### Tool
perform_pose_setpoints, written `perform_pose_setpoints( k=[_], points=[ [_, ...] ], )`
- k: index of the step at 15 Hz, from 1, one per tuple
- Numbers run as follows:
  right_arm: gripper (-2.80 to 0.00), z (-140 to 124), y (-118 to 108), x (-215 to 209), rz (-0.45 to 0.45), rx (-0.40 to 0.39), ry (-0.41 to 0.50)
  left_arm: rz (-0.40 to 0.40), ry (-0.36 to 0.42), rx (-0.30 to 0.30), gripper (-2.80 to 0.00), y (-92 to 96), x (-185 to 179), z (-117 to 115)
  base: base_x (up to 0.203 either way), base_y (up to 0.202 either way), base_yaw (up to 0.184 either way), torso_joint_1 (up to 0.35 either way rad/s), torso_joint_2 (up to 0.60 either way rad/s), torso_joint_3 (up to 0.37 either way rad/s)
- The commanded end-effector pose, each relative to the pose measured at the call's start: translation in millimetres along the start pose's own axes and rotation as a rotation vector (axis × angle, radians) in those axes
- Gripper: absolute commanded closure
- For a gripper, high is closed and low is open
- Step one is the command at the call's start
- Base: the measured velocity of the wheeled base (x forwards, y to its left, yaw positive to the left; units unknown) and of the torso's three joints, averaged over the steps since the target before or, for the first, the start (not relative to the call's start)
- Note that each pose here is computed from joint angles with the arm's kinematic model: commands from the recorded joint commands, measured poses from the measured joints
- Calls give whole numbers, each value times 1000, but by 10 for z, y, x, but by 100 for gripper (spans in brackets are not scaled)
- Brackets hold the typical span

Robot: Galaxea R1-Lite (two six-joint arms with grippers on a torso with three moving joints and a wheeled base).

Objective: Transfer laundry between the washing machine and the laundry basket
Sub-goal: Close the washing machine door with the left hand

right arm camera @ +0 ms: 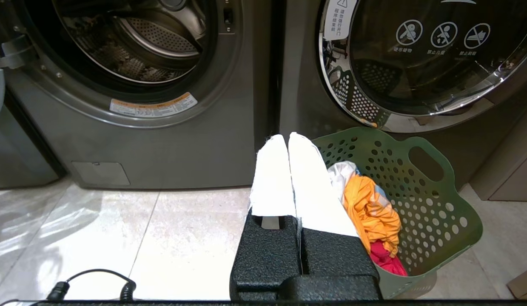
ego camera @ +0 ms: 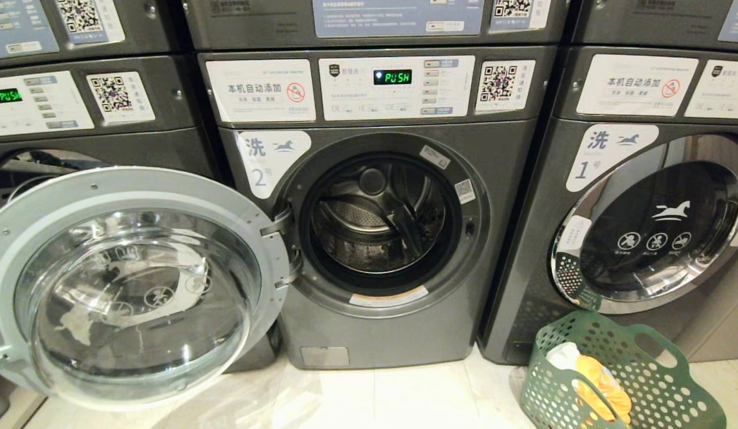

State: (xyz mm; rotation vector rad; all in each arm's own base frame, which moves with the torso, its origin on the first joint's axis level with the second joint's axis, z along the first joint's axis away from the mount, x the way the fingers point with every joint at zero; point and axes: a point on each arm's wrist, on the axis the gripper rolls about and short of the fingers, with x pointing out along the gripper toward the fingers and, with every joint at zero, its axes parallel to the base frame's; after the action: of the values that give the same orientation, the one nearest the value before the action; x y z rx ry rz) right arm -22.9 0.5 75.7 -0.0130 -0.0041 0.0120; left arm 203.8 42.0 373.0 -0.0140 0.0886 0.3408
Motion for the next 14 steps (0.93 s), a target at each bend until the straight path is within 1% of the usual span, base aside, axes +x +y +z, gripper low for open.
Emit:
perform_pose_setpoints(
  k=[1,3,4,5,6,7,10,11,14],
  points=[
    [0,1,0,1,0,-1,1,47,145,9,0,64,998,-293,0,0,0,0,0,0],
    [0,1,0,1,0,-1,1,66,135,3,0,296,1439,-327,0,0,0,0,0,0],
    [0,1,0,1,0,-1,1,55,133,0,0,372,1544,-336,0,0,0,0,0,0],
    [0,1,0,1,0,-1,1,18,154,-5,0,436,1606,-358,0,0,0,0,0,0],
    [0,1,0,1,0,-1,1,-8,192,-12,0,469,1659,-405,0,0,0,0,0,0],
    [0,1,0,1,0,-1,1,-14,217,-19,0,509,1731,-452,0,0,0,0,0,0],
    [0,1,0,1,0,-1,1,-1,274,-32,0,641,1968,-585,0,0,0,0,0,0],
    [0,1,0,1,0,-1,1,-1,297,-37,0,661,1999,-612,0,0,0,0,0,0],
    [0,1,0,1,0,-1,1,-56,424,-61,0,629,1907,-696,0,0,0,0,0,0]
  ],
)
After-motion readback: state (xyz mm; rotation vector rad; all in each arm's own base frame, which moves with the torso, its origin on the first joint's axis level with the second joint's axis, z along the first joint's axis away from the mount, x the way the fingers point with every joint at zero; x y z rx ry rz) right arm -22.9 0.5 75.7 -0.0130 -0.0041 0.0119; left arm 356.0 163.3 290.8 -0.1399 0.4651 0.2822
